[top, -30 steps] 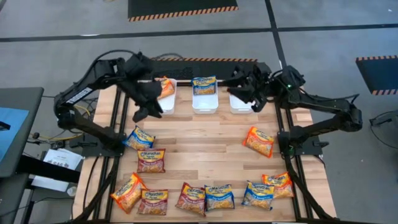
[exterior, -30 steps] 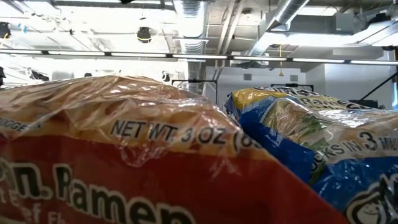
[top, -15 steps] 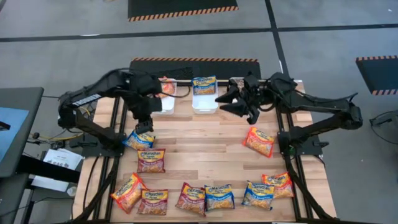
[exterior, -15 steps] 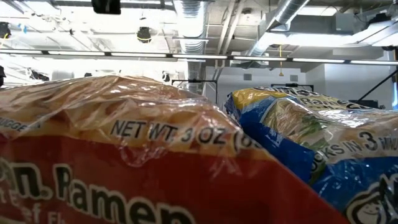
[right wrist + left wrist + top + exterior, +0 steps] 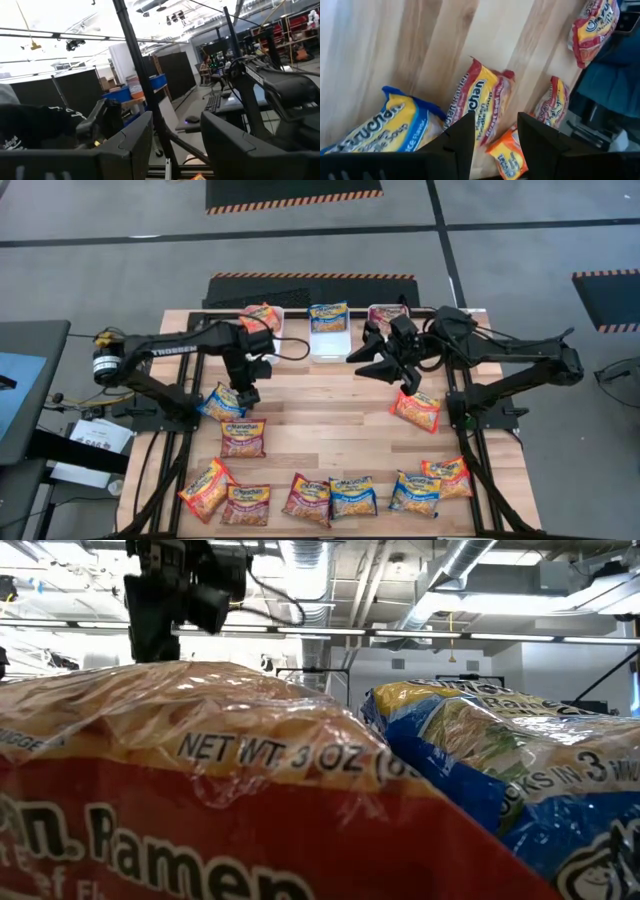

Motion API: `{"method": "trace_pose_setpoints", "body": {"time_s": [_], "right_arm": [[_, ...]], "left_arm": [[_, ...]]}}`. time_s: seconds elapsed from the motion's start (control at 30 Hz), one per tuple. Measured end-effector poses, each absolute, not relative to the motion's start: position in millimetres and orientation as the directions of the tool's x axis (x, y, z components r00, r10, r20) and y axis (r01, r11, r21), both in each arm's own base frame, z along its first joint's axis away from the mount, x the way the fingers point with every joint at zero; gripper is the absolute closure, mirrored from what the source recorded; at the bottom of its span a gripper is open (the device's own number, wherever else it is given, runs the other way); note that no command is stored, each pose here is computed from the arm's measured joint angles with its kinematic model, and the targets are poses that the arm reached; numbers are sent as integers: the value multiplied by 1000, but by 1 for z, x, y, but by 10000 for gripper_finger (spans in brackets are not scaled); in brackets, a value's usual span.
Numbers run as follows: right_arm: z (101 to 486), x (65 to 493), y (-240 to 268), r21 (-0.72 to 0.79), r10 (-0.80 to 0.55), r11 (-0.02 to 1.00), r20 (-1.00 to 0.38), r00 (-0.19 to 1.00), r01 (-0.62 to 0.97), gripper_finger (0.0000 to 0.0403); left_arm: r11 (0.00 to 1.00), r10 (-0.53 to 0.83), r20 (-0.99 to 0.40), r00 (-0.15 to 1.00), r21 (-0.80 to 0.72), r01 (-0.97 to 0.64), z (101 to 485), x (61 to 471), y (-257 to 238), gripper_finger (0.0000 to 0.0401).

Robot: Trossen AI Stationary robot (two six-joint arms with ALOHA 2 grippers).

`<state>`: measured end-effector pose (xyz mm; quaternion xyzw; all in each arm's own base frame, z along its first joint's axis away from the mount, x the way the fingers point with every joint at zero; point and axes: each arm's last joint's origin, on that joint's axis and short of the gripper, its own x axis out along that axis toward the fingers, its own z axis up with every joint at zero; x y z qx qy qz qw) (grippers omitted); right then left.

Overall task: Sort Maruchan noodles
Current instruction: Put the red noodle pack into the right white bin

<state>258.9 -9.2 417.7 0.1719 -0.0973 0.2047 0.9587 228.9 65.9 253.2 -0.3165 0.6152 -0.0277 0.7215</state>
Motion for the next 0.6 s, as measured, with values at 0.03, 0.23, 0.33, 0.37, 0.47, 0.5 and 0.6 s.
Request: {"method": "trace_pose_setpoints", "body": {"time_s": [0.03,0.23,0.33,0.37,0.47,0.5,0.6], "right_arm": [[417,259,-9,293,359,857,251,899,-424,211],[415,260,-9,303,358,857,234,904,-417,211],[415,260,-9,305,358,857,232,905,-417,211],[415,260,-9,305,358,857,232,905,-417,211],[415,260,-9,305,357,857,231,905,-416,211],[415,260,-9,305,357,856,231,905,-416,211],[415,260,-10,308,357,856,228,906,-415,211]], "left_arm": [[794,-440,-864,246,-502,-343,248,228,66,269],[805,-438,-859,266,-506,-311,226,227,67,269],[813,-428,-862,273,-499,-300,217,226,67,269],[818,-418,-865,277,-491,-300,214,226,67,269],[821,-410,-869,275,-483,-303,202,227,68,269],[819,-414,-871,265,-483,-309,198,226,68,269],[817,-425,-875,231,-481,-318,185,227,68,269]]}}
